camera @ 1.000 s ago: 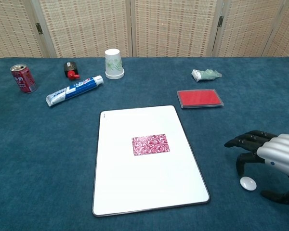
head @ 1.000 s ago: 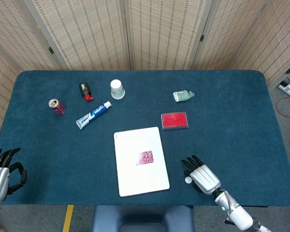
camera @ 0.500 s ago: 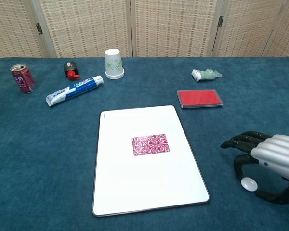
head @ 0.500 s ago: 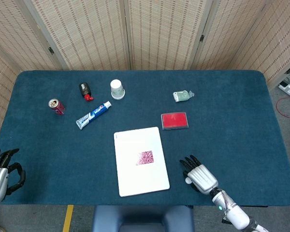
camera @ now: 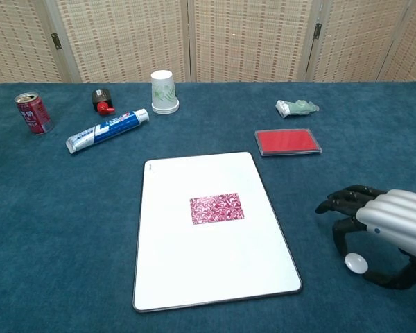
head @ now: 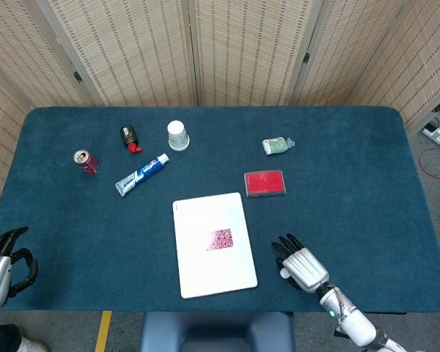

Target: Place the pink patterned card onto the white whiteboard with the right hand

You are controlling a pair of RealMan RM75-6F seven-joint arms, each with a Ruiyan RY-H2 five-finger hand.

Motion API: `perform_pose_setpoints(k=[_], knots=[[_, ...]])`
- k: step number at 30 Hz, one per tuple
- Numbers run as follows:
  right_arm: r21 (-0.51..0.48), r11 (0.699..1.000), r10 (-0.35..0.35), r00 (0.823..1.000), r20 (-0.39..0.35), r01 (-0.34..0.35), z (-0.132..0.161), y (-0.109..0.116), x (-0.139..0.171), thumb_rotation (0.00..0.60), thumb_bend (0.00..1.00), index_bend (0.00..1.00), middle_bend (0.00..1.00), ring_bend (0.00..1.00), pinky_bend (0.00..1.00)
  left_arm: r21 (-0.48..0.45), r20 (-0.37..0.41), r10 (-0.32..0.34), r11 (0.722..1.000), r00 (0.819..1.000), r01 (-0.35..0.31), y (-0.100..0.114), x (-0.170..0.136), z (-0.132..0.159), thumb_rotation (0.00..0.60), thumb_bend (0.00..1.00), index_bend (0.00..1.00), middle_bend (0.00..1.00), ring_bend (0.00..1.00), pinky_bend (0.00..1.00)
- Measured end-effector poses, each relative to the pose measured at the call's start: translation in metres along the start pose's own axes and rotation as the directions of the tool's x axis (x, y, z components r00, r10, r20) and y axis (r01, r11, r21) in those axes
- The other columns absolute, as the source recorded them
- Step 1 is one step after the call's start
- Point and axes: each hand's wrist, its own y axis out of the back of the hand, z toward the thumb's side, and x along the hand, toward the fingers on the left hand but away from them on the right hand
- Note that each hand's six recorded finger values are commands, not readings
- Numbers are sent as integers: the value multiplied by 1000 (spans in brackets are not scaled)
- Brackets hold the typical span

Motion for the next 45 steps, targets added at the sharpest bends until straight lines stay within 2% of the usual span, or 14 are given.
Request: perform_pose_setpoints(k=[7,11,16,25,33,38,45], knots=[[12,996,-89,995,-44,90,16,46,-23,600,352,492,149,33,0,-4,9,7,1000,1000,-7,2,-1,2,600,179,217,184,164,0],[21,995,-101,993,-65,102,27,67,-44,600,351,492,149,33,0,-4,14,10,1000,1000,-10,4,-1,4,600,179,217,184,163,0],[29,996,-86,993,-85,89,45,83,-74,600,352,492,147,26,0,2,12,11,1000,1000,-11,5,-1,4,600,180,218,183,164,0],[50,998,-39,993,-111,45,81,91,-123,600,352,492,139,21,0,6,4,8,1000,1000,-8,5,-1,4,600,180,217,184,164,0],[65,998,-10,995,-97,17,95,85,-149,600,351,487,136,19,0,8,-6,5,1000,1000,-5,4,-2,0,600,180,217,184,163,0],[70,997,-7,996,-90,13,97,84,-156,600,351,427,130,12,0,6,-10,1,1000,1000,-1,2,-3,-2,600,180,217,184,164,0],[56,998,-13,996,-85,17,96,85,-157,600,351,252,128,21,0,6,-17,-6,1000,1000,6,0,-4,-5,600,179,217,184,164,0]])
